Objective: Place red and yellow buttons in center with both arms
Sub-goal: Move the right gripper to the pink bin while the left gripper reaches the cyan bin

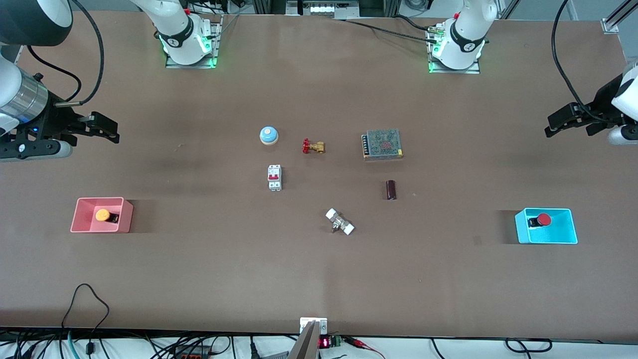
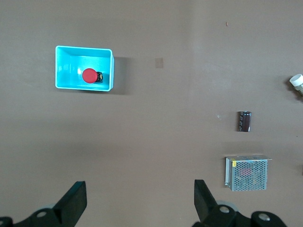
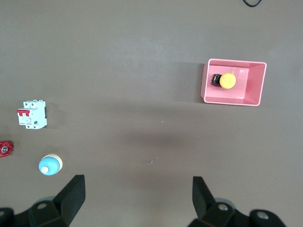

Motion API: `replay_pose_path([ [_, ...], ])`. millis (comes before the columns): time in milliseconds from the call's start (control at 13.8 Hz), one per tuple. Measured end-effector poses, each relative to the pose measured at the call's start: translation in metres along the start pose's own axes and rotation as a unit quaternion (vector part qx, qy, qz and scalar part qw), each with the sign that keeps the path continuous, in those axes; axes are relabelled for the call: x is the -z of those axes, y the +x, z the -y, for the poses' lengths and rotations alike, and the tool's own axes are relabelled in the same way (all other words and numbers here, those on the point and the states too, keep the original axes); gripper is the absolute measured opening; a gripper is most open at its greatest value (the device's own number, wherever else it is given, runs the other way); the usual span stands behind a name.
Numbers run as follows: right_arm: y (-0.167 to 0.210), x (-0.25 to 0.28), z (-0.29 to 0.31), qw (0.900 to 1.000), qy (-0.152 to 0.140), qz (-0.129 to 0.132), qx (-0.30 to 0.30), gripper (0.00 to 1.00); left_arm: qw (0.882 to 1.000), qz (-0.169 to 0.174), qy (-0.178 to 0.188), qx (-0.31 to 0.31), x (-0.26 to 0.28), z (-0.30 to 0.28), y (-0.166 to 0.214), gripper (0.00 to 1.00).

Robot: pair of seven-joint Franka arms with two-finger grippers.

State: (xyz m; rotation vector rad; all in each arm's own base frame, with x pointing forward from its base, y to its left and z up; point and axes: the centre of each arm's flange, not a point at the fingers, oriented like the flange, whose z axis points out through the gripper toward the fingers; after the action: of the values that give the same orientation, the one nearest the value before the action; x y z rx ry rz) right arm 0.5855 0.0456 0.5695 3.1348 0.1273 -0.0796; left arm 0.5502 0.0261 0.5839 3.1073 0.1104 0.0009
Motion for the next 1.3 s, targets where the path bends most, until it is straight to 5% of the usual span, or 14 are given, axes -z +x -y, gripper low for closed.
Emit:
replay_pose_path([
  [435,-0.013,0.001,-0.002,1.000,0.000,0.001,-0.002,1.00,1.000,0.013,0.000,0.000,-0.011,0.001,0.003,1.00],
  [942,0.010,-0.060,-0.028,0.999,-0.032,0.043,-0.011,1.00,0.998,0.060,-0.008,0.014,-0.127,0.019,0.067,1.00],
  [1304,0.058,-0.134,-0.115,0.998,-0.048,-0.016,0.039,1.00,0.998,0.035,-0.006,0.049,-0.234,0.095,0.126,1.00],
])
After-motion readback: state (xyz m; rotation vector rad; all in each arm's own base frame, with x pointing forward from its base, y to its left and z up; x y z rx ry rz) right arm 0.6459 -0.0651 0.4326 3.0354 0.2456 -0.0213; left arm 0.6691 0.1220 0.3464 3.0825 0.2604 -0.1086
